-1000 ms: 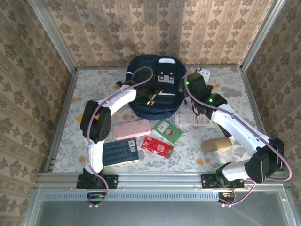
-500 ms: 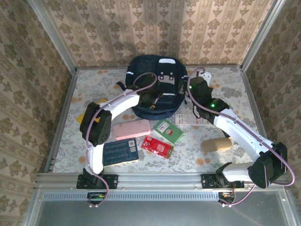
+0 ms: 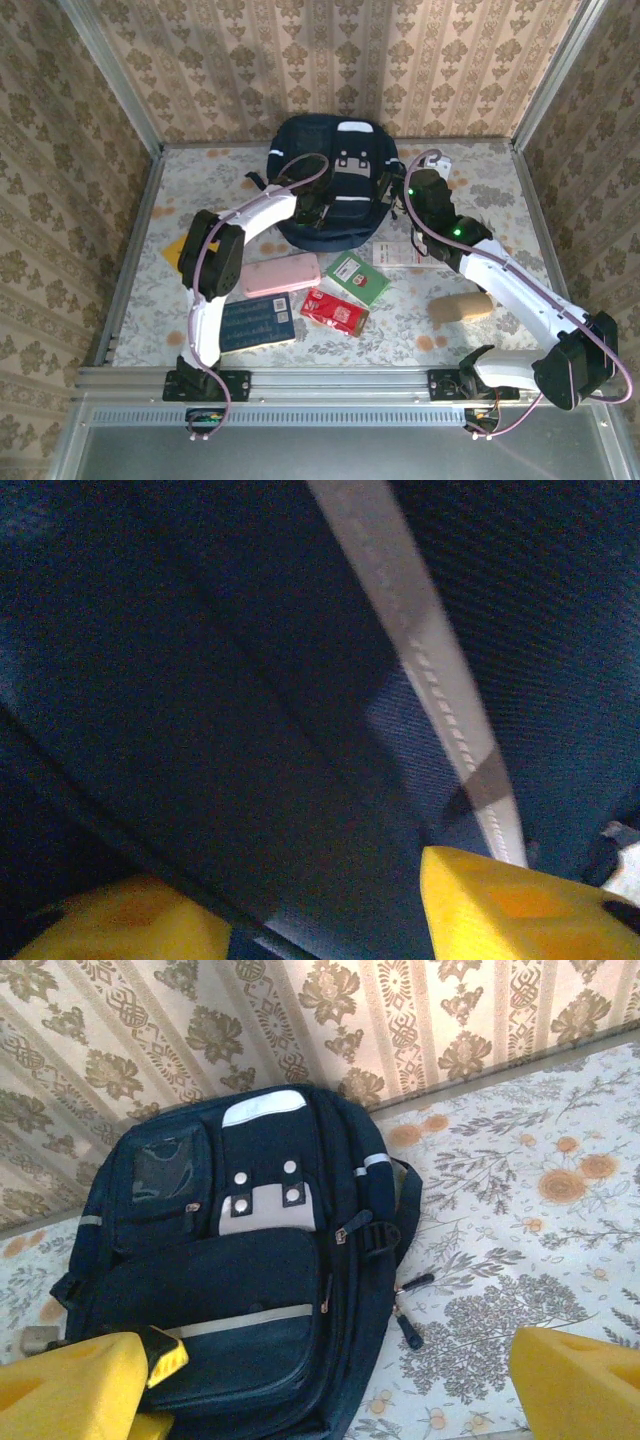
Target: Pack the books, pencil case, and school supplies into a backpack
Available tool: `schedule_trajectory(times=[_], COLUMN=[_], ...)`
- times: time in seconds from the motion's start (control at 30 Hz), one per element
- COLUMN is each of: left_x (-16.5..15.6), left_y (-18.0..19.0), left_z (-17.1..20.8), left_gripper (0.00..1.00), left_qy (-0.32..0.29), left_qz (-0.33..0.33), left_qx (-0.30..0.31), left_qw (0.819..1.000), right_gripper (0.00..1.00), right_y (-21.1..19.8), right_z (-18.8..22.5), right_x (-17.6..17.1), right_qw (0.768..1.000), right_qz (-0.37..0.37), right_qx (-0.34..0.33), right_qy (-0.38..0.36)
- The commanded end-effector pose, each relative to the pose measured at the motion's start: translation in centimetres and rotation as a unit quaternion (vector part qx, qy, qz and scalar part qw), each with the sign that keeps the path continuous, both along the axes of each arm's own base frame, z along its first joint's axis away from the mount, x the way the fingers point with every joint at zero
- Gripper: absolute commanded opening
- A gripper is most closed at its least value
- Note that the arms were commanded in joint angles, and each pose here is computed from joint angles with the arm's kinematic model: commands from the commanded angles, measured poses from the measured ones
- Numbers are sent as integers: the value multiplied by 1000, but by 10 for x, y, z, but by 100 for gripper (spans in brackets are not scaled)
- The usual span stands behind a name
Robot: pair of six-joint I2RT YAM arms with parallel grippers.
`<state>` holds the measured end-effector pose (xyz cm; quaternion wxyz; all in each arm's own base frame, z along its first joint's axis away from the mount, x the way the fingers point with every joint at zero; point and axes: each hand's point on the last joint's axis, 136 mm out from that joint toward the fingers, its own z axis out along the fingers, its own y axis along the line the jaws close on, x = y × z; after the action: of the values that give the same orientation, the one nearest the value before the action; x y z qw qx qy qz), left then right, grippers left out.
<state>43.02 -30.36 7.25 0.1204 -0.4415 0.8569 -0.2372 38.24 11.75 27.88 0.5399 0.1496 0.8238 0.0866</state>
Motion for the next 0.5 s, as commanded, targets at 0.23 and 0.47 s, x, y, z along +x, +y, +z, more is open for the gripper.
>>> schedule_trajectory(times=[0.23,0.47], left_x=[60,60], left_y=[12,48], left_z=[31,78], left_gripper=[0,0], left_qy=[-70,-109], left_qz=[16,-5], left_qx=[-24,-7], left_qw=[997,994], right_gripper=[90,86], right_y=[7,24], right_z=[17,20], right_x=[-11,-17], right_qw=[999,992], right_qz=[45,116], right_qx=[7,-17], right_qy=[-29,-45])
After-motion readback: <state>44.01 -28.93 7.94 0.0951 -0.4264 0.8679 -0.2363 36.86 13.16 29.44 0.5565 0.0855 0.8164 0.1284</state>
